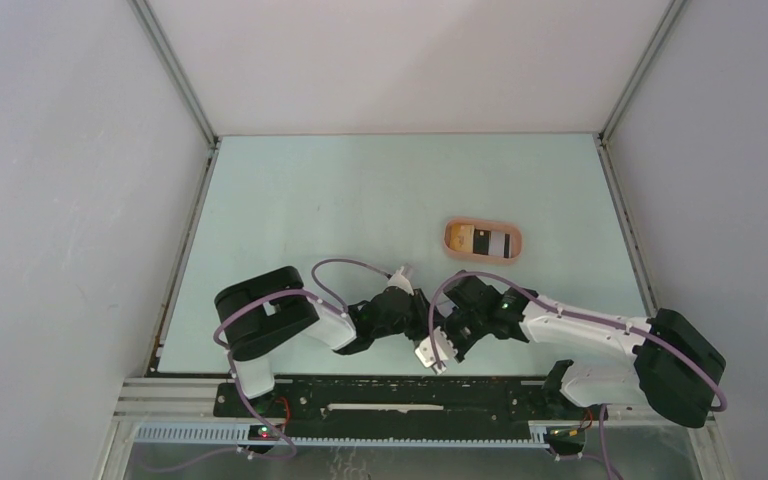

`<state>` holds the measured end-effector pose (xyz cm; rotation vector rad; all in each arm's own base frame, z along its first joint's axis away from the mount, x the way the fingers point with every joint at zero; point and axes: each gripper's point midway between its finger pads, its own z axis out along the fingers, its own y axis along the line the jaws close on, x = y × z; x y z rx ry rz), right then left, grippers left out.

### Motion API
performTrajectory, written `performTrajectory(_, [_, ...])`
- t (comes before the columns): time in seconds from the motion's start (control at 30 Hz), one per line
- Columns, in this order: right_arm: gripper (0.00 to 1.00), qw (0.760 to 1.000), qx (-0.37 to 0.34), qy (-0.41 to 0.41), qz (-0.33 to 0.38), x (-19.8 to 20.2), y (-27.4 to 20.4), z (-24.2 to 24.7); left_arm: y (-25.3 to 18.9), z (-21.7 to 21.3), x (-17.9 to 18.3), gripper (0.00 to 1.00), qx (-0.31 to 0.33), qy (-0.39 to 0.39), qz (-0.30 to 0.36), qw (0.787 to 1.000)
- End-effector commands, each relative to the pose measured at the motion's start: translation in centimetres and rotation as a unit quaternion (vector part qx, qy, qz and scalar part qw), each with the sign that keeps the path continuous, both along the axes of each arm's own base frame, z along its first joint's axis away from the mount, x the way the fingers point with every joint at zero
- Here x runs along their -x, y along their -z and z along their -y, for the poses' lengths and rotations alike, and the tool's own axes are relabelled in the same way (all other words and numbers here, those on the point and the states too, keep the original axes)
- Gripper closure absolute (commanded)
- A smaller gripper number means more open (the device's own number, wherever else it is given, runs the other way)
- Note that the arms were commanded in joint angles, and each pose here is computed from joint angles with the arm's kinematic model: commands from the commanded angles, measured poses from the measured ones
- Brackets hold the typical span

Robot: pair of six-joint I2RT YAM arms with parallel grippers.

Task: Put the credit cards into the card holder
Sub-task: Insert the credit card into the card holder.

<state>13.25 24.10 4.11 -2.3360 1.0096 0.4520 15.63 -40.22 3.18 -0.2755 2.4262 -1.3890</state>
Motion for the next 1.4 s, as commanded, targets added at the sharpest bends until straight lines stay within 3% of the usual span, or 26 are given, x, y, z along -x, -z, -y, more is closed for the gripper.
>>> performTrajectory(0.0, [1.00, 1.000, -0.005, 0.010, 0.027, -1.4, -0.3, 0.6, 3.2, -2.1, 1.2, 0.76, -0.053, 0.008, -0.023, 0.998])
performTrajectory(0.93, [0.99, 0.997, 0.012, 0.065, -0.025, -1.9, 0.7, 3.0, 2.4, -5.2, 1.0, 0.73, -0.102, 0.003, 0.000, 0.995])
performTrajectory(1.37, [0.95, 0.993, -0.035, 0.082, -0.072, -2.0, -2.3, 1.3, 2.6, -7.5, 0.1, 0.77, -0.175, -0.005, 0.038, 0.984])
